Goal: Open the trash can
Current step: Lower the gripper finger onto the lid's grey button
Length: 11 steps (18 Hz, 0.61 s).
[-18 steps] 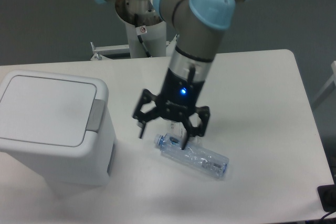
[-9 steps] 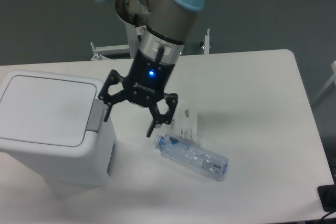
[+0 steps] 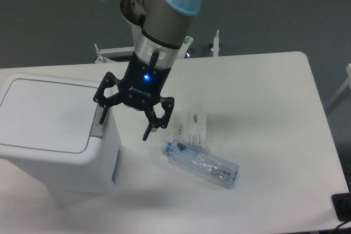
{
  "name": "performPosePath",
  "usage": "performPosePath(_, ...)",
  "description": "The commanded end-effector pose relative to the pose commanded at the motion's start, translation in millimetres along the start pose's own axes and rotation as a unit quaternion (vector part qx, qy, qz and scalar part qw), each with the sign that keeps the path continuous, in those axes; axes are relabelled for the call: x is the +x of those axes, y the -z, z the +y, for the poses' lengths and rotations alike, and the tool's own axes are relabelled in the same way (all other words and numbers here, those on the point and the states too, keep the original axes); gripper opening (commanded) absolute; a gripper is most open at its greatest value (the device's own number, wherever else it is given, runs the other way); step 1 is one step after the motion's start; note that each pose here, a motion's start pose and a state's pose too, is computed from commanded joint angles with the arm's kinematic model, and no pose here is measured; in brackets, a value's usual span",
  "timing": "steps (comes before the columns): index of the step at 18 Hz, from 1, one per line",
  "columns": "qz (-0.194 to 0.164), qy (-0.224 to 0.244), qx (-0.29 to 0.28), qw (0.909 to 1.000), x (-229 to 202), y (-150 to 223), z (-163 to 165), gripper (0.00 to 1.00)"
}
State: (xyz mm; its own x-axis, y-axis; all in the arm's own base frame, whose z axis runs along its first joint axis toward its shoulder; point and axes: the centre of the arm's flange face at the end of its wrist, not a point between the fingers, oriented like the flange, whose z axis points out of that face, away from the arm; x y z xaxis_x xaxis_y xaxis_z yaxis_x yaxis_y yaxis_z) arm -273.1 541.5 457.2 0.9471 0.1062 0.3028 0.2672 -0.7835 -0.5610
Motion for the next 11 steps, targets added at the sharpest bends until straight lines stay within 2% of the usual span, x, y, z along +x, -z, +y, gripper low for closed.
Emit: performPosePath(11, 0.002, -0.004, -0.004, 1.0000, 3.6, -4.2, 0.0, 1.00)
